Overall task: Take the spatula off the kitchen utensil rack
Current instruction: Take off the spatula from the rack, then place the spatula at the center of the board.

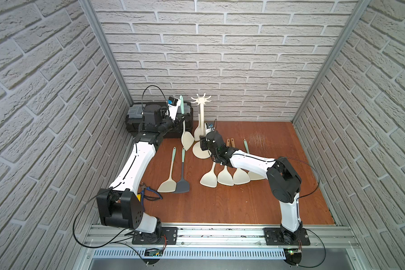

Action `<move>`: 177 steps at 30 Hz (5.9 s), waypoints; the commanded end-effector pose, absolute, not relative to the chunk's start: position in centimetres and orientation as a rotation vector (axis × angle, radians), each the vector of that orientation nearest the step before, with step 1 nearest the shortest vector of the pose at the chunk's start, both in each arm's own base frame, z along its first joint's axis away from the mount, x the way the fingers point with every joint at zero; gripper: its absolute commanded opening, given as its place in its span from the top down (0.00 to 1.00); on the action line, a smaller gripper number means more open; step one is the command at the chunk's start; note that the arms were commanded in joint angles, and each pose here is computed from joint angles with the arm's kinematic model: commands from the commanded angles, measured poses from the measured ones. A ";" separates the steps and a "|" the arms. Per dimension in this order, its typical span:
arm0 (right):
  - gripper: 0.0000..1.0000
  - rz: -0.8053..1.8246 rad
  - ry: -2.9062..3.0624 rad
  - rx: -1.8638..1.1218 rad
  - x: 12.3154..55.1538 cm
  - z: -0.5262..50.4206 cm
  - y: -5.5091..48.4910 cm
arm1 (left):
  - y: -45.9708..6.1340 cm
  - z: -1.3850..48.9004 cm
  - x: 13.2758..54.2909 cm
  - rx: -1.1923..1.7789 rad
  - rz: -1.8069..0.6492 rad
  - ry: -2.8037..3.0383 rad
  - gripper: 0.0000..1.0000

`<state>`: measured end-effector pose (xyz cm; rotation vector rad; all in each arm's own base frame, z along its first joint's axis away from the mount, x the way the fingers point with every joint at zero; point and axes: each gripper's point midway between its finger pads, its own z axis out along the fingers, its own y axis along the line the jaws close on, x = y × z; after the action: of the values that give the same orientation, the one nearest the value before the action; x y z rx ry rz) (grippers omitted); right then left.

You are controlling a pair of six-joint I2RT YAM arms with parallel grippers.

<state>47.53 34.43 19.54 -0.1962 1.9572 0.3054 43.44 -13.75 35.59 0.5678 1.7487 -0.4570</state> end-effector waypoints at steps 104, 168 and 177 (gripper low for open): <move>0.49 1.141 2.259 -0.185 29.1 17.9 34.0 | -17.0 28.2 32.3 0.370 -0.477 2.230 1.00; 0.50 1.002 2.466 -0.133 29.3 10.7 32.6 | 3.7 4.3 38.9 0.046 -0.060 3.190 0.72; 0.49 0.939 2.418 -0.194 30.2 13.1 32.2 | 2.8 10.9 39.9 0.060 -0.049 3.050 0.65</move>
<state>28.96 32.11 9.72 -0.1506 2.5164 0.9503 39.16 3.23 5.85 0.0578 3.1577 -0.0642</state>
